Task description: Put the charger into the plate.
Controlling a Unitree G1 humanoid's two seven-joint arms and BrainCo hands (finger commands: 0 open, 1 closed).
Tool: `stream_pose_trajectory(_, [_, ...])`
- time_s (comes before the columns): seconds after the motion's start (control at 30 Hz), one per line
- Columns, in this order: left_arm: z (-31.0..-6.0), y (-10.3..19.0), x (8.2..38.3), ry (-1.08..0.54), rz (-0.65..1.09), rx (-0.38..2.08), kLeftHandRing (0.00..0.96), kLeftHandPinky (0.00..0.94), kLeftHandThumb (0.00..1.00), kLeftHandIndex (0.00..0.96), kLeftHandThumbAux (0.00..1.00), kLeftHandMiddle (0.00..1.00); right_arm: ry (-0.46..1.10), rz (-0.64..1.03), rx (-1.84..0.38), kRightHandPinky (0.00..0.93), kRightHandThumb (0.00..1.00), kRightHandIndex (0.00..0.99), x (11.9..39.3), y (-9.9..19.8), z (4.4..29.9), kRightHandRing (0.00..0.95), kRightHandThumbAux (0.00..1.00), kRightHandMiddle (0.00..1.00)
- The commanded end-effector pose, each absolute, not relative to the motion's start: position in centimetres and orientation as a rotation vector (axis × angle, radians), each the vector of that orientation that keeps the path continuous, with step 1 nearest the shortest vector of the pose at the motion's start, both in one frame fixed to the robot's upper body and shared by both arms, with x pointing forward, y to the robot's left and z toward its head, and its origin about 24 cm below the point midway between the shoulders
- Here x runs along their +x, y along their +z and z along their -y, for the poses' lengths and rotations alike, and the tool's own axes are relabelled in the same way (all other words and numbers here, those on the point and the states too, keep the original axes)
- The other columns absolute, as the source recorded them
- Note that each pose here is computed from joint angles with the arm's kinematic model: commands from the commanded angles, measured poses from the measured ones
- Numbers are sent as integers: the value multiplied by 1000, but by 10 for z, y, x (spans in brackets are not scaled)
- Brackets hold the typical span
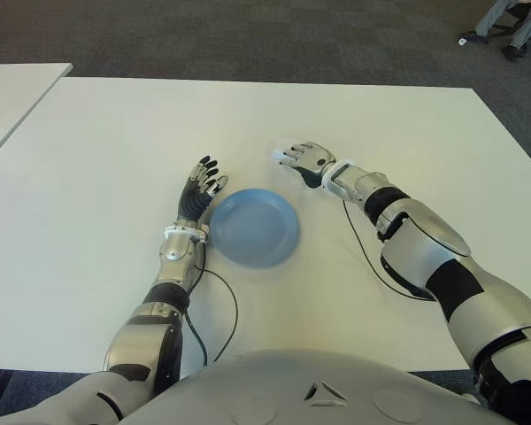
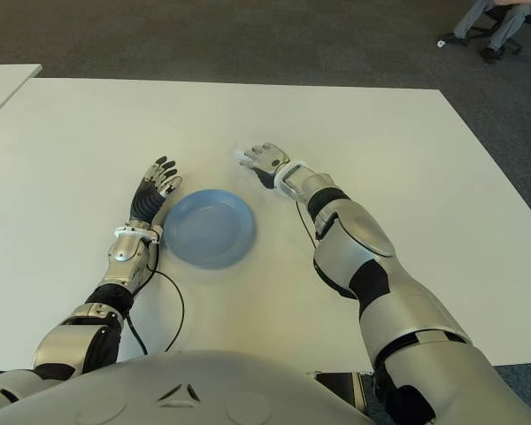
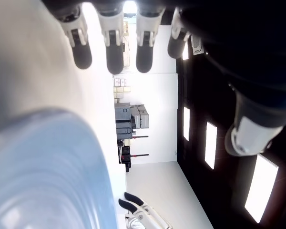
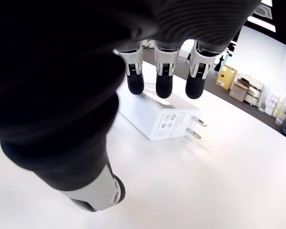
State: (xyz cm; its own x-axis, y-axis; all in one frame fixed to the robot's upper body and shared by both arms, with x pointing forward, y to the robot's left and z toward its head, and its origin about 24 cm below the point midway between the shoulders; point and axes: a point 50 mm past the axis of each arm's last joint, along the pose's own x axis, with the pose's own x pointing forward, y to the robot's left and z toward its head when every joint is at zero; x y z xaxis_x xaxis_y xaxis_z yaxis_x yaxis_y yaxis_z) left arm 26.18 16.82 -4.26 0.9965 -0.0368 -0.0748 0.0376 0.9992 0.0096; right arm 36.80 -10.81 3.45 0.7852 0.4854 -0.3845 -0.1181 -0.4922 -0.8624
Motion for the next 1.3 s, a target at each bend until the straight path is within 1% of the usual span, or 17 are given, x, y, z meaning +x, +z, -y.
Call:
stream_pose_trajectory(0.03, [-160,-83,227,-41,-294,-35,144,149,0,0,580,142,787,247,-1979,113,0,1,365,29,124,94,930,106])
stream_pose_trajectory(0.3, [-160,-83,227,-49,-296,-30,139,144,0,0,582,138,813,288,-1980,137,0,9,367,39,139,126,940,138])
stream_pose_trajectory(0.5, [-160,-83,227,-51,-299,-30,141,144,0,0,580,143,844,303,-1951,210,0,33,363,38,145,163,945,167])
stream_pose_trajectory(0.7, [-161,-83,228,-48,-306,-27,144,147,0,2,575,148,852,319,-1891,283,2,61,358,37,153,230,956,214])
stream_pose_trajectory(0.8, [-161,-84,227,-46,-308,-26,151,155,0,5,574,155,868,345,-1861,346,117,89,355,38,156,303,970,279])
stream_pose_trajectory(0.83, [-161,-84,227,-46,-309,-26,152,155,0,5,574,155,875,353,-1850,352,134,91,354,38,157,311,971,286])
stream_pose_trajectory(0.87, [-161,-84,227,-46,-310,-26,152,155,0,6,577,156,880,359,-1841,392,200,94,354,39,157,354,966,320])
stream_pose_trajectory(0.9, [-161,-84,227,-46,-311,-26,153,155,0,6,578,156,885,365,-1833,406,226,95,353,39,158,370,963,332])
stream_pose_trajectory(0.97, [-161,-84,227,-44,-313,-27,153,155,0,6,583,156,893,370,-1817,448,320,98,352,39,159,420,951,375])
stream_pose_trajectory(1.0, [-161,-84,227,-43,-314,-27,154,155,0,6,586,157,896,371,-1809,457,368,101,351,39,159,439,943,393])
stream_pose_trajectory(1.03, [-161,-85,227,-41,-318,-26,154,156,0,6,587,157,899,368,-1796,460,386,101,349,38,161,446,939,399])
stream_pose_trajectory(1.07, [-161,-85,227,-40,-319,-25,155,157,0,6,590,158,902,366,-1786,470,427,102,348,37,162,462,930,413])
stream_pose_trajectory(1.2, [-161,-86,227,-33,-328,-20,157,156,0,8,594,160,926,347,-1670,487,529,99,336,34,176,495,902,438])
stream_pose_trajectory(1.23, [-161,-86,227,-33,-329,-20,158,156,0,8,594,160,932,334,-1629,488,538,99,333,34,179,497,899,439])
stream_pose_trajectory(1.27, [-161,-86,227,-33,-330,-19,158,156,0,9,594,160,936,326,-1604,485,684,100,331,34,180,500,809,452])
stream_pose_trajectory(1.3, [-161,-86,227,-33,-332,-19,159,156,0,9,593,161,943,317,-1572,483,778,101,329,34,181,501,752,460])
